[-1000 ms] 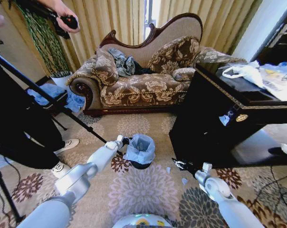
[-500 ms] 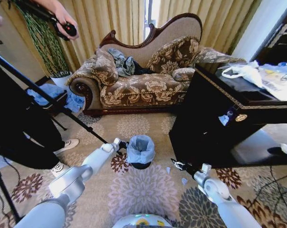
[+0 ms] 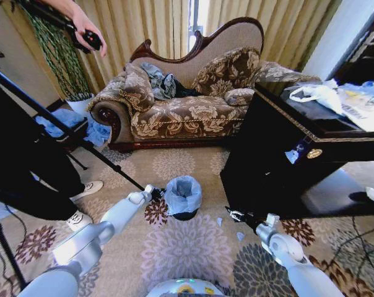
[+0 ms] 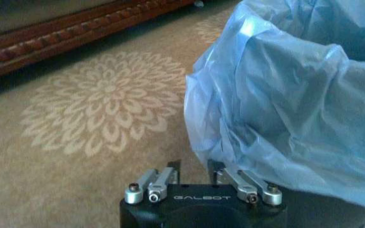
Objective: Place a garbage bag over the trash bin.
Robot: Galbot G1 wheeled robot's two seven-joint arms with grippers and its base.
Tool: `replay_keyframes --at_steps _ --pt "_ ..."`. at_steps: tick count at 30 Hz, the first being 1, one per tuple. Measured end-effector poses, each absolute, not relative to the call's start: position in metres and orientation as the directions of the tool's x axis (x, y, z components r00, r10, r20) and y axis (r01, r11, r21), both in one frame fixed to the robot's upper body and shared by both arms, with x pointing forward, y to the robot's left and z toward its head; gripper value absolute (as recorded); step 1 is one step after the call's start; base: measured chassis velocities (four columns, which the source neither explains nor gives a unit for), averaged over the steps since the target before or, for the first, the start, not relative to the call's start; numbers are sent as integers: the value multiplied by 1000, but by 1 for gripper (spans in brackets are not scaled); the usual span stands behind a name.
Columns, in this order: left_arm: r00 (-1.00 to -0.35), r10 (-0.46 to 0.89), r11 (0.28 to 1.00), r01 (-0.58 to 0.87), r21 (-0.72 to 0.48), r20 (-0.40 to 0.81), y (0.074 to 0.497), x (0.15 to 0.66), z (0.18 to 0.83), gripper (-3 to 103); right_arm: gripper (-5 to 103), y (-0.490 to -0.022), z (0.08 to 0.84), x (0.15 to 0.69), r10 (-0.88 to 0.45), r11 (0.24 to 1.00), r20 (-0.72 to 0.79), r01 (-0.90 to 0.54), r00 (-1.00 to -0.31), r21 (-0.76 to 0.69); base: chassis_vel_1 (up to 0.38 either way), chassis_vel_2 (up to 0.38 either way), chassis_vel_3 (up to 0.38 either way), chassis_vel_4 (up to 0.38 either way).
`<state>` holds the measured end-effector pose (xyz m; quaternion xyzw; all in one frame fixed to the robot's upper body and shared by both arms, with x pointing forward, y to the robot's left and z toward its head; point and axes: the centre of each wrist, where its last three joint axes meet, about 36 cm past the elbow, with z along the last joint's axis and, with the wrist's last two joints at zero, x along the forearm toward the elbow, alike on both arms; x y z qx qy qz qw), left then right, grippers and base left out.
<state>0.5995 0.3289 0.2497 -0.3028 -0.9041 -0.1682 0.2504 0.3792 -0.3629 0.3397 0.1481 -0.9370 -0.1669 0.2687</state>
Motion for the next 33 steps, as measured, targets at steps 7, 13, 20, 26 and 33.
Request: replay_keyframes --at_steps 7,13,20,26,33 --pt "-737 421 817 562 132 528 376 579 269 53 100 -365 347 380 -356 908 422 -201 -834 367 0 0 0 0" --pt "-820 357 898 433 77 448 410 589 334 80 100 -362 368 401 -384 919 334 -320 -861 232 0 0 0 0" --pt "-929 281 960 276 -52 242 405 579 391 93 100 -325 388 423 -496 868 274 -463 -824 178 0 0 0 0" --pt "-968 245 968 241 -69 56 375 594 435 68 100 -318 381 425 -516 857 294 -486 -805 172 6 2 -5 24" --pt "-954 296 953 299 -56 -53 348 594 493 40 100 -332 388 433 -493 870 286 -473 -822 140 -7 -4 4 -8"
